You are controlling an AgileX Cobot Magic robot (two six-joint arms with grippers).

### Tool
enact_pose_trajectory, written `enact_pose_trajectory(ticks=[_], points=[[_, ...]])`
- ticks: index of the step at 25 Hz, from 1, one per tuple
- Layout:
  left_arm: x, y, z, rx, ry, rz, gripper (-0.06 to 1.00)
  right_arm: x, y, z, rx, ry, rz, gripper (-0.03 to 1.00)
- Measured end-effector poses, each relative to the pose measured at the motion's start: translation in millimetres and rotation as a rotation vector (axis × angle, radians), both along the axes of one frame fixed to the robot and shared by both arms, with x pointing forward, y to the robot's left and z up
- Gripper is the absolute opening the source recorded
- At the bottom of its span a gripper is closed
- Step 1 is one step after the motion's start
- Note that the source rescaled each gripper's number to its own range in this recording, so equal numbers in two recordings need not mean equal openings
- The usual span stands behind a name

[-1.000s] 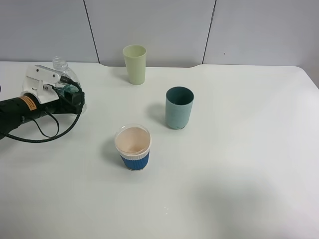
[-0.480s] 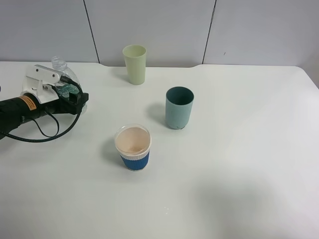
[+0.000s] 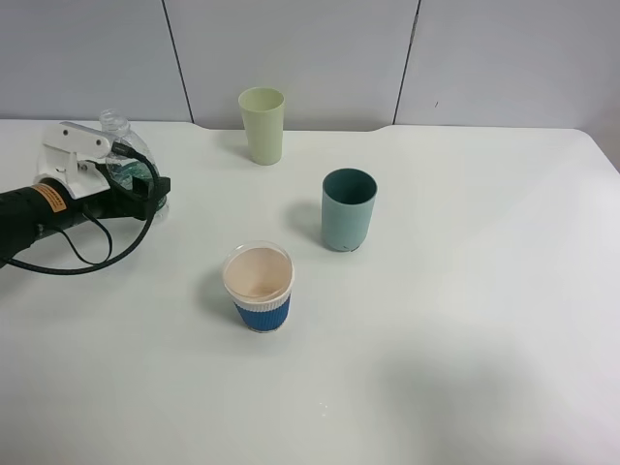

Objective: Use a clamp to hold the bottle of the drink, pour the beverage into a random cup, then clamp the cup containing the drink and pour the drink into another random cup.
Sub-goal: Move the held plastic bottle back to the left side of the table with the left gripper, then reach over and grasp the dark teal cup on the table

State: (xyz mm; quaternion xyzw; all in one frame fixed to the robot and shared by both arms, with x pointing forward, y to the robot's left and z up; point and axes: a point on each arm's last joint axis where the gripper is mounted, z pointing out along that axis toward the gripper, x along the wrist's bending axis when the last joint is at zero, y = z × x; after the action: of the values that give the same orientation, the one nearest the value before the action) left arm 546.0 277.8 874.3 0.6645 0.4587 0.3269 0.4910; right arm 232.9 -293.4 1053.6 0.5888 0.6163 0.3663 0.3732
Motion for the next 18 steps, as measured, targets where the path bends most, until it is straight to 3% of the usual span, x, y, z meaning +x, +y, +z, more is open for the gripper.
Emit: enact_pose_trajectory(ticks=[4,6,12,18], points=[[-8,1,15,-0.009,-0.031,0.018,0.89,0,0,0,0.000,0.000,0.000,1.00],[-13,1,22,-0.023,-0.040,0.035,0.96,0,0,0,0.000,0.000,0.000,1.00],[-36,1,43,-0.090,-0.053,0.074,0.99,0,0,0,0.000,0.000,0.000,1.00],[-59,3,77,-0.150,-0.144,0.120,0.99,0,0,0,0.000,0.000,0.000,1.00]])
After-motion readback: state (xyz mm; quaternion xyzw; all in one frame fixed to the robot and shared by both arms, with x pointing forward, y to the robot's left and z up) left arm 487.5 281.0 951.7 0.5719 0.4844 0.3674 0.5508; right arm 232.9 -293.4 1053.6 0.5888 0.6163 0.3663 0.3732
